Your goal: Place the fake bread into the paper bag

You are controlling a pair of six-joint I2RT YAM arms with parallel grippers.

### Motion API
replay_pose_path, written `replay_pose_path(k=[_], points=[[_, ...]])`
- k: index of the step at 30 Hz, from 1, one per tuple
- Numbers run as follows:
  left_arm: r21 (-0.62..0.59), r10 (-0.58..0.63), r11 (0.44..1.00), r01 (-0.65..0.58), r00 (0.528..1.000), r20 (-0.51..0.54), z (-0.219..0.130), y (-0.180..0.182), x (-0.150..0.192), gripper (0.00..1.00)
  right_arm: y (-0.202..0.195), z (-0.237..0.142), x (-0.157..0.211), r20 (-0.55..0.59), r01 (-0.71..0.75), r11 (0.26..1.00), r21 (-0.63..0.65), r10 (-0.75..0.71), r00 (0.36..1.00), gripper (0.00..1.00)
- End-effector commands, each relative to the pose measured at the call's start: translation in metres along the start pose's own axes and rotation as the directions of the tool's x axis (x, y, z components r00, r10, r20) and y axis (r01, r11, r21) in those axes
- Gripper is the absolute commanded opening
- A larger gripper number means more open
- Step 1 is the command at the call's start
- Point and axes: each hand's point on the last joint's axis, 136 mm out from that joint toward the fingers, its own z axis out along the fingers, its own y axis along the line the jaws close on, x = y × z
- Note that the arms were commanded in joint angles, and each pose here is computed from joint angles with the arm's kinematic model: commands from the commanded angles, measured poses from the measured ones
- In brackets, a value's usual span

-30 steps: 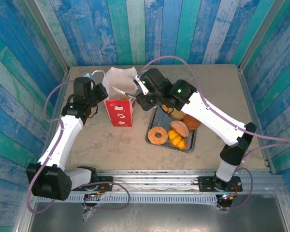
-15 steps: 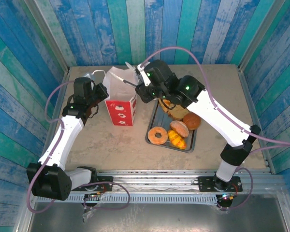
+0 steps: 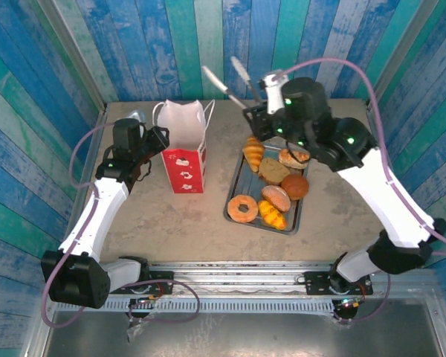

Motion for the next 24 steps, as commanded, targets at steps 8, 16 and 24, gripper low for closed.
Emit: replay_pose_path(k=[8,16,24], points=[[-0.002,0.116,0.993,-0.117,0.983,0.142,-0.051,-0.013,-0.031,0.84,-0.094,0.008,0.091,-0.211,-0.110,0.964,0.240,0.162,0.964,0.49],[-0.006,0.164,0.986,-0.169,0.952,0.257,-0.086,-0.010,-0.034,0.96,-0.113,0.043,0.171,-0.437,-0.072,0.956,0.283,0.195,0.878,0.49],[-0.052,0.195,0.981,-0.188,0.925,0.325,-0.110,0.009,-0.023,0.94,-0.118,0.078,0.212,-0.570,-0.043,0.962,0.269,0.195,0.798,0.49]])
